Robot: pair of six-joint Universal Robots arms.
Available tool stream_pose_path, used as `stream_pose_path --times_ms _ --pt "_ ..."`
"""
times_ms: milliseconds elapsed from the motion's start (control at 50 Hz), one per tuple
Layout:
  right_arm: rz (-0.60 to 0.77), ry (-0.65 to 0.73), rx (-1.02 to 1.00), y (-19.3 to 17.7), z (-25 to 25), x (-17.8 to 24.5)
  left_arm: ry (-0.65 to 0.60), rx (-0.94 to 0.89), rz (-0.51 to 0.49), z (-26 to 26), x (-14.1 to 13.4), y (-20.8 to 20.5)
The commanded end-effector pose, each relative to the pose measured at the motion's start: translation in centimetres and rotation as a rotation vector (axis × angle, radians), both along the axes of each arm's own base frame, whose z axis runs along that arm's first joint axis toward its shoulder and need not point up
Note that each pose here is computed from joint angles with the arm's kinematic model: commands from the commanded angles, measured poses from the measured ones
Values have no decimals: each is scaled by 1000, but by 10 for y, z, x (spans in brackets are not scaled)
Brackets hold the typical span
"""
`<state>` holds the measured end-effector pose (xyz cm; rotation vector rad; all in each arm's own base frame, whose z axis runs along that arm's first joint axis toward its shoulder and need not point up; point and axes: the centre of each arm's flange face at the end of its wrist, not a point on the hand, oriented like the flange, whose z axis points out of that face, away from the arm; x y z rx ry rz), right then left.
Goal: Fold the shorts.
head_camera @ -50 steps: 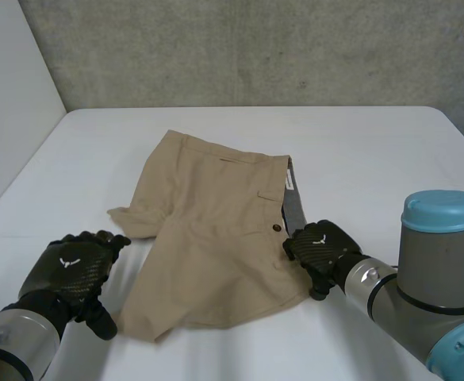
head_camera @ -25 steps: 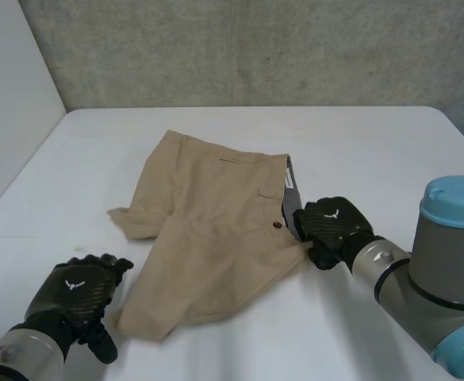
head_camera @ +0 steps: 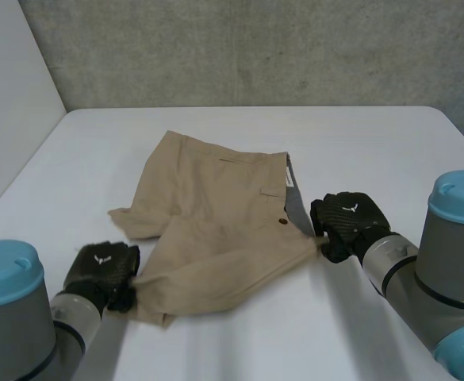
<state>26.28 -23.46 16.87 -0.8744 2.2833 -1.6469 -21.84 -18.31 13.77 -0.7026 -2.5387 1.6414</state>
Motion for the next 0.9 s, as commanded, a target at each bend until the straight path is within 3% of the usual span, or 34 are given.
stream_pose_path --times_ms 20,140,360,900 --pt "59 29 131 17 13 -5 53 -105 6 30 -4 -13" --pt "83 29 209 22 2 -14 59 -116 6 33 -5 -16" --pt "96 18 173 29 -12 -13 59 -121 9 32 -10 -30" --pt "88 53 40 -4 -44 -2 83 -173 33 44 -15 -56"
